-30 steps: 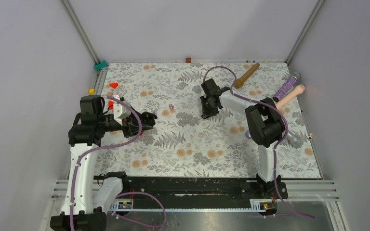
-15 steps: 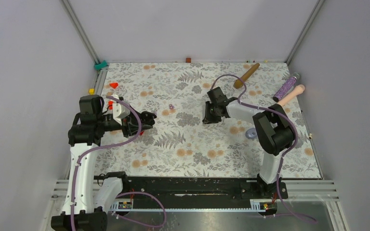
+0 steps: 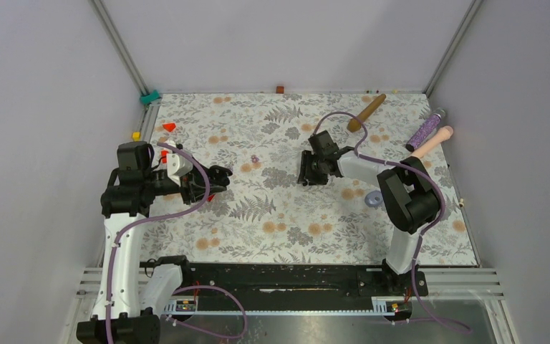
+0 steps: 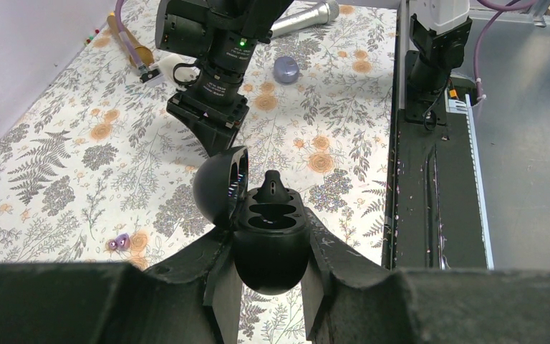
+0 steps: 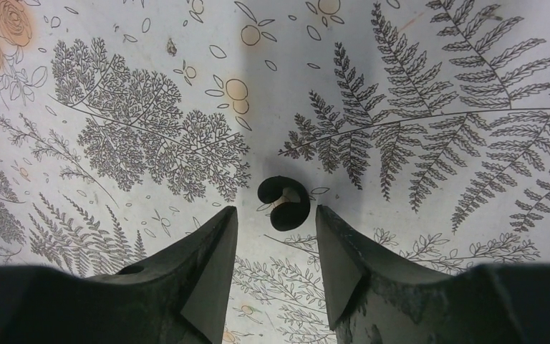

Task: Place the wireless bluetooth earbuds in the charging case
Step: Adjust the earbud at the center of the board.

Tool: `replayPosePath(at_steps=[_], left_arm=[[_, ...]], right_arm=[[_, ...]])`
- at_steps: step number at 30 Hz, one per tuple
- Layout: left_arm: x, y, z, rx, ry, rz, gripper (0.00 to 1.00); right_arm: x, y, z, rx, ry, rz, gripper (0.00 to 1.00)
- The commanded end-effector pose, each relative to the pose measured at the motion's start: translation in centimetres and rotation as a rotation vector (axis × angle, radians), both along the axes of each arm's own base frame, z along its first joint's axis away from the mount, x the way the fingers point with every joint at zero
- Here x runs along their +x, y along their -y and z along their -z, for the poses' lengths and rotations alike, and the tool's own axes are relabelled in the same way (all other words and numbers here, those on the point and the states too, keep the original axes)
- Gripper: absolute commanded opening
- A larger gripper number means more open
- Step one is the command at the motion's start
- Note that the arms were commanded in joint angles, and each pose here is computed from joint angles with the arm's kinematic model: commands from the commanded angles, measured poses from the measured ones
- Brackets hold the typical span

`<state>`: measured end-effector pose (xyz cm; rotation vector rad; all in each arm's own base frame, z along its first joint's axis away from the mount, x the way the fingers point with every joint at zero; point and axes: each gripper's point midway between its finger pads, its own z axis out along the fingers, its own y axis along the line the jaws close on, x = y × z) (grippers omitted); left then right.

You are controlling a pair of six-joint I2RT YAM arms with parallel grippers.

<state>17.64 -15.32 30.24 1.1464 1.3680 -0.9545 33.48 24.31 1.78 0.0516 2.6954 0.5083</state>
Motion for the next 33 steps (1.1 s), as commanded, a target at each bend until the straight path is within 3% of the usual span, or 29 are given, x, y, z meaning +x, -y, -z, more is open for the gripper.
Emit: replayPosePath(at_steps=[1, 15, 33], left_arm=[[-0.2, 0.1, -0.5, -0.022, 0.047, 0.027, 0.0], [-0.3, 0.0, -0.5, -0.029, 0.05, 0.026, 0.0], [-0.2, -0.1, -0.4, -0.032, 0.047, 0.024, 0.0]], right_arm=[[1.3, -1.1, -3.6, 0.04, 0.095, -0.057, 0.52], [3.4, 2.1, -2.3, 0.055, 0.057, 0.001, 0.41], [2.7, 1.6, -0.4, 0.081, -0.03, -0.002, 0.31]])
